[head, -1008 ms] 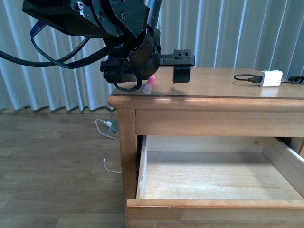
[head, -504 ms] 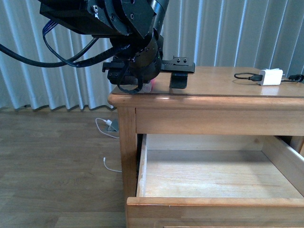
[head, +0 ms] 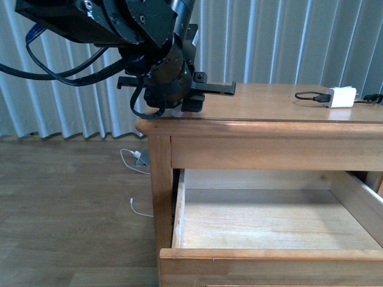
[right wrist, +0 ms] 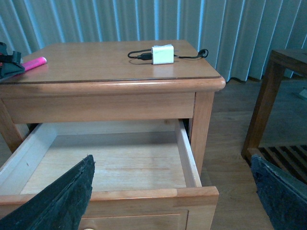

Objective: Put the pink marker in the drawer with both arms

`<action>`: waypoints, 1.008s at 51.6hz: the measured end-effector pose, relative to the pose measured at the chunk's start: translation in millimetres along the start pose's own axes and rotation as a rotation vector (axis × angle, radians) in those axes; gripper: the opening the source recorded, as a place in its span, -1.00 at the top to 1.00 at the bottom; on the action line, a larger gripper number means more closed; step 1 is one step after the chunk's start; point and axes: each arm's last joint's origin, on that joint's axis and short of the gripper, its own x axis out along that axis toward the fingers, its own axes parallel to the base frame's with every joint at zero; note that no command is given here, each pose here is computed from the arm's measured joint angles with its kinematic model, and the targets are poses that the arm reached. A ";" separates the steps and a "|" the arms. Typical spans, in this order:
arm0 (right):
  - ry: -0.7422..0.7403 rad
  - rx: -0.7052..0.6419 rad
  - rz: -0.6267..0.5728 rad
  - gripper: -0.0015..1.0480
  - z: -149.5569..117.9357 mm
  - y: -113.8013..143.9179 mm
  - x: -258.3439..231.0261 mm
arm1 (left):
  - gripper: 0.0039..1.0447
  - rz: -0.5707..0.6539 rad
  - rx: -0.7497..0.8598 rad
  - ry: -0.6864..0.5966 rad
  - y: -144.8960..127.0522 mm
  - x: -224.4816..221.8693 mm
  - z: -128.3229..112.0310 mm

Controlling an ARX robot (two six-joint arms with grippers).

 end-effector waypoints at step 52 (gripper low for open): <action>0.000 0.000 0.000 -0.84 0.0 0.0 0.0 | 0.73 -0.434 0.309 0.040 -45.3 -67.7 -94.6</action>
